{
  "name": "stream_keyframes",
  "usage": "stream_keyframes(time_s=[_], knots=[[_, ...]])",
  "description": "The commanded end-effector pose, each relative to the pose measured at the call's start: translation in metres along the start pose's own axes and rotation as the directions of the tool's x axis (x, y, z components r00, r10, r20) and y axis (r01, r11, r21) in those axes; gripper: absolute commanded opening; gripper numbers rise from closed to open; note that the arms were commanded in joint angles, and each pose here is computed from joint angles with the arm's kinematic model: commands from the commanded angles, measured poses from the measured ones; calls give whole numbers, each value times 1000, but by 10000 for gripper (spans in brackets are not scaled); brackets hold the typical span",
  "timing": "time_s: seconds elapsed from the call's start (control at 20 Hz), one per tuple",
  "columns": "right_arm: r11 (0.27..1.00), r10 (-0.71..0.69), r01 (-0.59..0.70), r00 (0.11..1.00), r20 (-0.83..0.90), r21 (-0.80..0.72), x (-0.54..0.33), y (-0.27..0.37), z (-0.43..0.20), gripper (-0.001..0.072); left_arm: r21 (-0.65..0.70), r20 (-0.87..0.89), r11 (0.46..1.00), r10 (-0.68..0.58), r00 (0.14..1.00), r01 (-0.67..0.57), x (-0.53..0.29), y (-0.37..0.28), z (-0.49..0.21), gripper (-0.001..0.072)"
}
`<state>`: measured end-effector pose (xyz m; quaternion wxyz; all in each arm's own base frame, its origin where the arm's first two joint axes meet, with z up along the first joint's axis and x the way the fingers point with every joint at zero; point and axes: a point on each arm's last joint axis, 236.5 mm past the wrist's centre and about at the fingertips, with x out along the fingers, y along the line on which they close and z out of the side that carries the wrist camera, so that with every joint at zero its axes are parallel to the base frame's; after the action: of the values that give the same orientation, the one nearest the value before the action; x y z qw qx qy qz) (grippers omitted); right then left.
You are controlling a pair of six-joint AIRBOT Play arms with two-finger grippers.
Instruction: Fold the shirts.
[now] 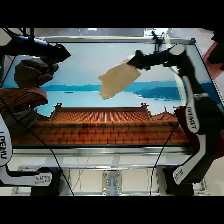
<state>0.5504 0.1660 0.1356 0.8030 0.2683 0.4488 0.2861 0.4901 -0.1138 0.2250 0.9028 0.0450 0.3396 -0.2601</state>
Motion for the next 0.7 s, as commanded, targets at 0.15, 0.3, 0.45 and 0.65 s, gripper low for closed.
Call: stream_keyframes(time_s=[0.15, 0.3, 0.45, 0.65], knots=[[719, -689, 681, 724, 19, 137, -233, -116, -20, 30, -18, -6, 1000, -6, 1000, 6, 5, 1, -2, 619], [475, -869, 850, 494, -35, 227, -343, -133, -59, 29, -42, -10, 999, -22, 1000, 21, 13, 1, -3, 619], [272, -929, 912, 332, -165, 308, -424, -146, -111, 29, -64, 9, 996, -67, 998, 67, 15, -9, 1, 619], [184, -884, 914, 315, -345, 361, -444, -182, -177, 29, -78, 30, 991, -107, 994, 109, 14, -19, 6, 618]])
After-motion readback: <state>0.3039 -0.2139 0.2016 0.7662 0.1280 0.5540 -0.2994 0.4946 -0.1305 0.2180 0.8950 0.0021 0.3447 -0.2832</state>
